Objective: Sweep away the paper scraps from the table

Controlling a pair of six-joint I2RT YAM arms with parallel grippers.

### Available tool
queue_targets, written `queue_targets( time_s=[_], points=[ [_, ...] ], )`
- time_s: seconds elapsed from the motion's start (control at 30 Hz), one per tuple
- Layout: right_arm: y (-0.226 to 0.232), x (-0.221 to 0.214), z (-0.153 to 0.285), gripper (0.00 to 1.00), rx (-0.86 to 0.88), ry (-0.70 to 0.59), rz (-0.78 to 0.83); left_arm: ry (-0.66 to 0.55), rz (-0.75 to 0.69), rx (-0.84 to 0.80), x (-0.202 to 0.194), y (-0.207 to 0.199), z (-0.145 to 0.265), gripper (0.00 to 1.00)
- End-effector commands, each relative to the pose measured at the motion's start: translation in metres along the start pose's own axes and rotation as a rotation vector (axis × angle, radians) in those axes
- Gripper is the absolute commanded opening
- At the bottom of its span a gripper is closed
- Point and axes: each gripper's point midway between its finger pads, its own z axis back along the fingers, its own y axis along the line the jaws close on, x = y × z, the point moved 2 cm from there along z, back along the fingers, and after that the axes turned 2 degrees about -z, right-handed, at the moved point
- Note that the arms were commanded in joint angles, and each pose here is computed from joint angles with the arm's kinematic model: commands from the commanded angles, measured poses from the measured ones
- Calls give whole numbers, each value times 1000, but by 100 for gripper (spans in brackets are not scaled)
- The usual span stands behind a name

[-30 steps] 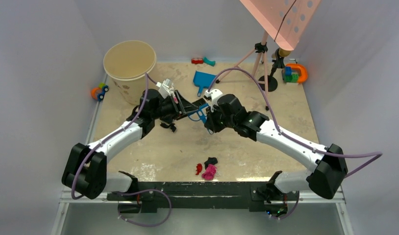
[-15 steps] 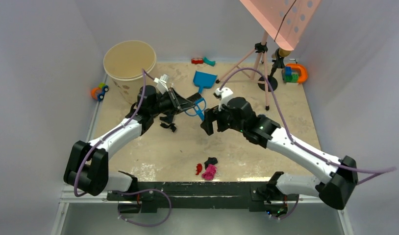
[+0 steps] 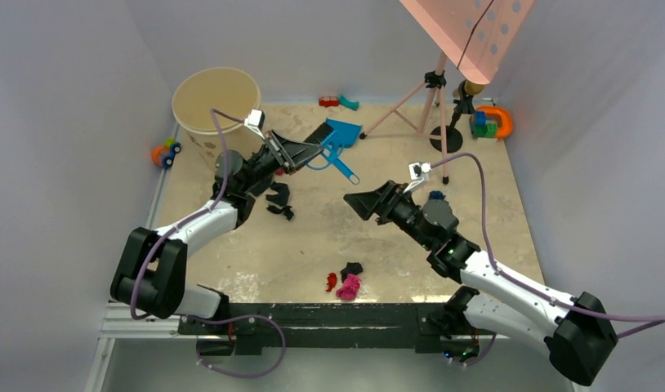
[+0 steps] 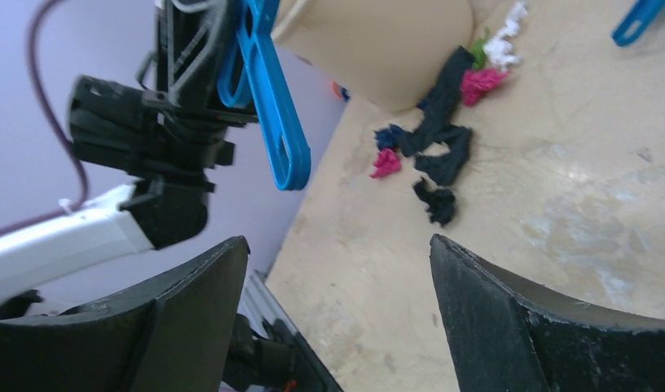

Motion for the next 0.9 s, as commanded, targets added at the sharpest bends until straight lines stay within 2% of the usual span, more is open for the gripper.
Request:
queue_targets(
  time_s=[0.0, 0.23, 0.6, 0.87],
  points=[
    [57, 43, 0, 84, 230, -175, -88, -44, -12, -136, 6, -32, 2, 0],
    [68, 60, -5, 70, 277, -261, -104, -54, -9, -132, 0, -29, 8, 0],
    [76, 57, -29, 50, 324, -231, -146, -25, -5, -162, -4, -32, 8, 0],
    [74, 56, -31, 28, 304, -219, -150, -21, -8, -170, -4, -32, 8, 0]
  ],
)
